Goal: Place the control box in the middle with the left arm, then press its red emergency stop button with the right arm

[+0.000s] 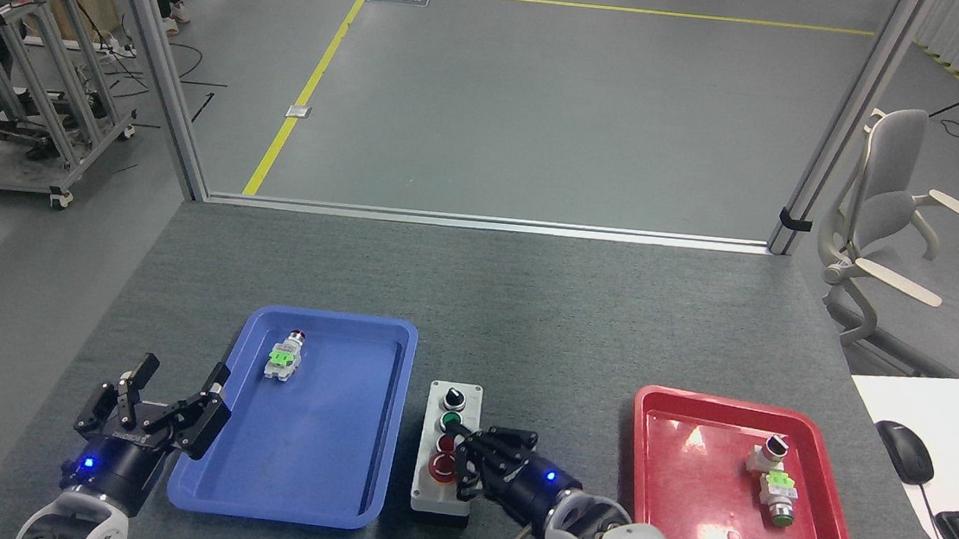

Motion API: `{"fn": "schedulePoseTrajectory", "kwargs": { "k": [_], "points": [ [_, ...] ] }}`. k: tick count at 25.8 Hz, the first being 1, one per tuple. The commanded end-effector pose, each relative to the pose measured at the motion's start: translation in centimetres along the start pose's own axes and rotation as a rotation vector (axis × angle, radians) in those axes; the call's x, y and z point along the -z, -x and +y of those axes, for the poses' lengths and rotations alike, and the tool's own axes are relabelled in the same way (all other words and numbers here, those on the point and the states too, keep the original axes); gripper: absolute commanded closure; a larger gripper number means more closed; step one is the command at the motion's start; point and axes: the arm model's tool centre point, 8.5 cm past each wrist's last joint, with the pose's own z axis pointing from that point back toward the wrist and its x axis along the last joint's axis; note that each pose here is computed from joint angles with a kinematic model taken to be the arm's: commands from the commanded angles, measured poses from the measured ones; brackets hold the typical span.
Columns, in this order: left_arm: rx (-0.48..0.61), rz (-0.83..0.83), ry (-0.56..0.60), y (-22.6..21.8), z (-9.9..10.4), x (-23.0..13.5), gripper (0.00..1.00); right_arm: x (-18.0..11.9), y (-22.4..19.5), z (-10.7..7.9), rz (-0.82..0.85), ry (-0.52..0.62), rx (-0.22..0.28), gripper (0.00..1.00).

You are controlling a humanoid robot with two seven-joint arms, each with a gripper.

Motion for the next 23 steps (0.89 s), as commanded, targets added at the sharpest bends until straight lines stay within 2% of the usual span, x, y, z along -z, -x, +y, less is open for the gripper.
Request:
{"fn": "schedulePoseTrajectory", "kwargs": {
  "k": [1, 3, 4, 6, 8, 10, 14, 18, 20, 23],
  "points": [
    [-0.015, -0.011, -0.034, -1.3, 0.4, 0.3, 0.02, -0.7, 3.3, -5.5, 0.057, 0.210, 0.088, 0.00],
    [-0.018, -0.008, -0.036, -3.0, -0.4, 0.6, 0.02, -1.4, 4.1, -6.7, 0.066, 0.274, 0.135, 0.00],
    [0.019, 0.003, -0.029, -3.7, -0.6, 0.9, 0.02, -1.8, 4.7, -6.8, 0.076, 0.279, 0.134, 0.00],
    [0.112, 0.041, -0.058, -4.6, 0.7, 1.3, 0.02, -3.4, 6.8, -6.8, 0.117, 0.273, 0.115, 0.00],
    [0.135, 0.081, -0.035, -4.8, 0.9, 1.4, 0.02, -6.3, 10.2, -7.3, 0.192, 0.285, 0.096, 0.00],
    [0.139, 0.091, -0.011, -4.6, 0.5, 1.1, 0.02, -9.0, 12.8, -7.5, 0.264, 0.308, 0.101, 0.00],
    [0.157, 0.096, -0.001, -3.7, 0.5, 1.2, 0.02, -13.0, 15.1, -4.8, 0.387, 0.294, 0.119, 0.00],
    [0.143, 0.067, -0.016, -4.5, 0.7, 1.4, 0.02, -16.6, 16.2, -3.1, 0.574, 0.279, 0.058, 0.00],
    [0.134, 0.051, -0.007, -4.9, 0.3, 1.1, 0.02, -17.5, 15.7, -3.4, 0.649, 0.313, 0.026, 0.00],
    [0.117, 0.056, 0.011, -5.3, -0.5, 0.5, 0.03, -18.8, 14.4, -2.7, 0.667, 0.362, 0.009, 0.00]
  ]
}}
